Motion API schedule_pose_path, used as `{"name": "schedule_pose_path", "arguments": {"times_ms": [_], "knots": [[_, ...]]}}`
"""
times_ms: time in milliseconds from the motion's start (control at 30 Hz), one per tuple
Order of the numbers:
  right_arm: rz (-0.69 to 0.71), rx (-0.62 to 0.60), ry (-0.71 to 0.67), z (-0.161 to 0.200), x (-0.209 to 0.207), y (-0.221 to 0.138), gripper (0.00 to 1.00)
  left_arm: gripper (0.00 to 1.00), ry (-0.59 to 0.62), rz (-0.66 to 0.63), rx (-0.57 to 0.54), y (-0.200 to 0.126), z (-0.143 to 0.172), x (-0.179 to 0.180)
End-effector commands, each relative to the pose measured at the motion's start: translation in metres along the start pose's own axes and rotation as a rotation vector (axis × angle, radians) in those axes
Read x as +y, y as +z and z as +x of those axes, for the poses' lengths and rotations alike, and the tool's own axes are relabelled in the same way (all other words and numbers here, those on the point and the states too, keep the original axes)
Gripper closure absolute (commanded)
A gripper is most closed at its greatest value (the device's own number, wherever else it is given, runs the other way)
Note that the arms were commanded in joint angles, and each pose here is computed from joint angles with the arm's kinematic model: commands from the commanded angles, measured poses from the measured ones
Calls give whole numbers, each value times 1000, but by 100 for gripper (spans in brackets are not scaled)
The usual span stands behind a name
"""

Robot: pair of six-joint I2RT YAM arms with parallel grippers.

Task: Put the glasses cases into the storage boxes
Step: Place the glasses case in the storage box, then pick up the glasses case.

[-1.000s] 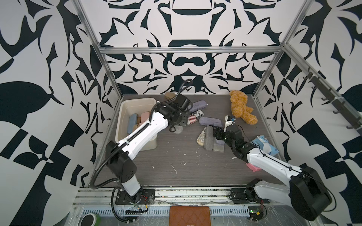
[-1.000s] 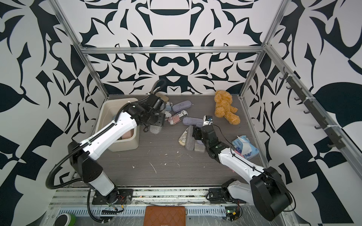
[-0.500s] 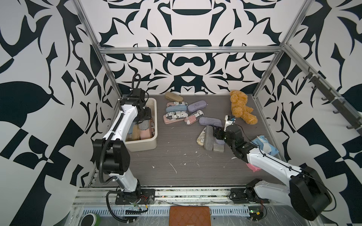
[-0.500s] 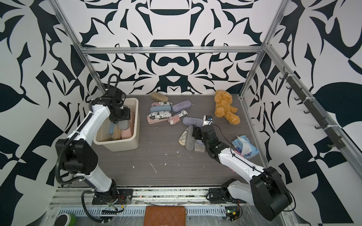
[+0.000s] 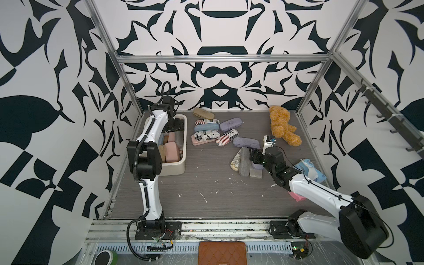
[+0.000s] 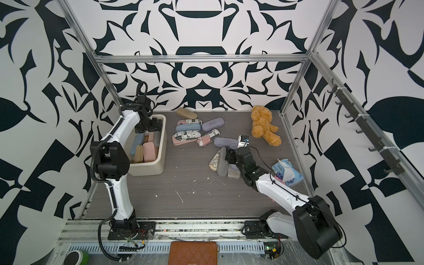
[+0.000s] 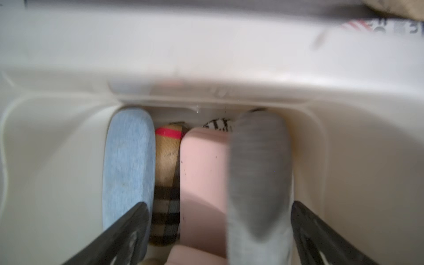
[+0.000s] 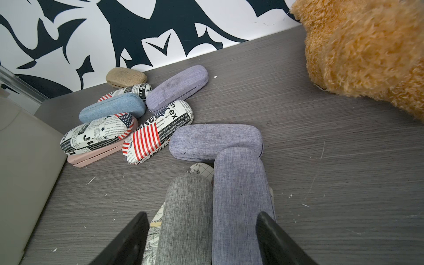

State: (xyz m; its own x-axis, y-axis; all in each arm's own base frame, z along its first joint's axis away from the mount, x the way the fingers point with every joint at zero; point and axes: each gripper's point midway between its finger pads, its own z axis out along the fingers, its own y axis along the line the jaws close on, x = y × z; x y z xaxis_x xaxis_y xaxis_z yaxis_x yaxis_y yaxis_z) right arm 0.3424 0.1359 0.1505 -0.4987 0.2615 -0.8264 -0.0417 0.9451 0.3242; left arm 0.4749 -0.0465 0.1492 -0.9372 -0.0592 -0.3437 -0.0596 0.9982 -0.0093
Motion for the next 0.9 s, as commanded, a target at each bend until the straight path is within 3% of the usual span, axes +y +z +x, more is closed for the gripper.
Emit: {"name": "schedule_pose_path", "arguments": {"times_ms": [0,167,267,333,400,500,700,867], "knots": [[2,-56,6,-14,0,-6,23,1,4,19,-60,-56,8,-10],[15,-36,6,-11,-1,-1,25,1,54,79,-314,-148,10,-48],[66,6,-1,-9,-5,4,41,1,42,199,-391,-170,33,-73],[79,57,-9,-9,-3,4,52,0,0,362,-417,-175,52,-93],[105,133,-43,-2,-4,3,57,1,-8,431,-418,-173,76,-110],[146,203,-95,3,-10,-6,50,0,58,462,-379,-170,111,-140],[197,302,-181,1,-17,-15,30,1,169,690,-248,-142,177,-242],[185,408,-165,6,-22,0,25,1,185,746,-164,-116,200,-265]]}}
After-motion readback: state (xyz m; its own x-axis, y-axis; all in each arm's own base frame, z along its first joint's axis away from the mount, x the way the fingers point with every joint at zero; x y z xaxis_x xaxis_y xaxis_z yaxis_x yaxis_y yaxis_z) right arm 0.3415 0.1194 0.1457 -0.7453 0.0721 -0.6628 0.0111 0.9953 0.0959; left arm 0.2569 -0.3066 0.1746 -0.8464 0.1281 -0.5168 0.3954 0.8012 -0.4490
